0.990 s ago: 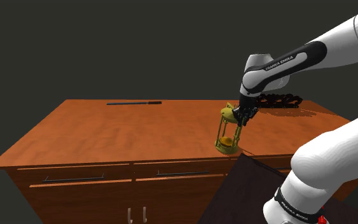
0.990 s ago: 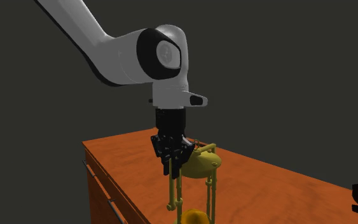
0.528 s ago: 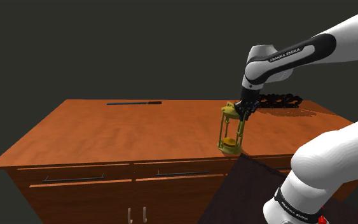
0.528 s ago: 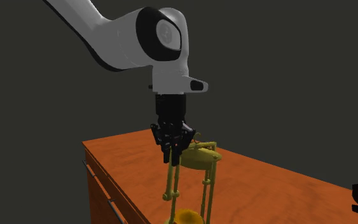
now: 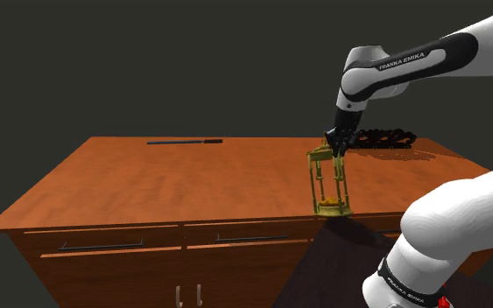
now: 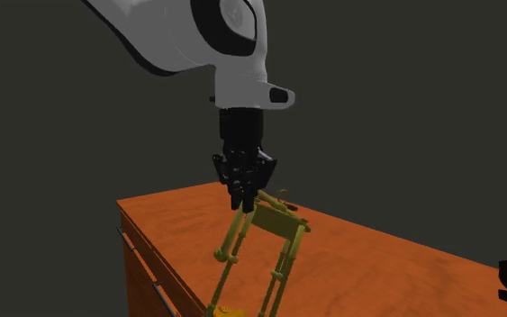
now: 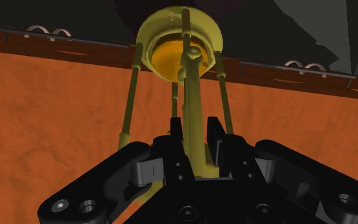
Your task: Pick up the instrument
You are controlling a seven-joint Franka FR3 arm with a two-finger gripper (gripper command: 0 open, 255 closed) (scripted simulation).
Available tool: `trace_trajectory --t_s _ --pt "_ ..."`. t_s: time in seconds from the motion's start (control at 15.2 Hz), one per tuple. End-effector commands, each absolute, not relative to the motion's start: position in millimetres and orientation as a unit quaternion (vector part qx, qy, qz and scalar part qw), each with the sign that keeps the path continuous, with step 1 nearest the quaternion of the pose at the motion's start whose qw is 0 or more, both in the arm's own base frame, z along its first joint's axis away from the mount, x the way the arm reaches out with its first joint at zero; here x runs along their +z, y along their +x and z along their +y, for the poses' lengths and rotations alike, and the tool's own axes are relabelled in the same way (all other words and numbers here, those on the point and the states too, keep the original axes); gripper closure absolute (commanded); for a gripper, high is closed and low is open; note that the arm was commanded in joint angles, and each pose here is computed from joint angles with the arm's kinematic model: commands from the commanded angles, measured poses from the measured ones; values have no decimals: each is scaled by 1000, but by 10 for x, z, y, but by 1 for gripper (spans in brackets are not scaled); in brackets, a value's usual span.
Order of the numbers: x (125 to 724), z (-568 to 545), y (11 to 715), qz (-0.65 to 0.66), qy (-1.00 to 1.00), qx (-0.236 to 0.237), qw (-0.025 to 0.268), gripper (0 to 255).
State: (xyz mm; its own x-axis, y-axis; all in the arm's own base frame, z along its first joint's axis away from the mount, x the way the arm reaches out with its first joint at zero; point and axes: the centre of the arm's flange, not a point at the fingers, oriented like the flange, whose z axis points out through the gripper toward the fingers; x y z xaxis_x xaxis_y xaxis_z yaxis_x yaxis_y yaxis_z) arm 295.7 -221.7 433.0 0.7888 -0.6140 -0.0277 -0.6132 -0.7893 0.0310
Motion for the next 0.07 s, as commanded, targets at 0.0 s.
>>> trace_trajectory --t_s 0.0 --pt "4371 -2220 2960 -324 946 -18 10 255"
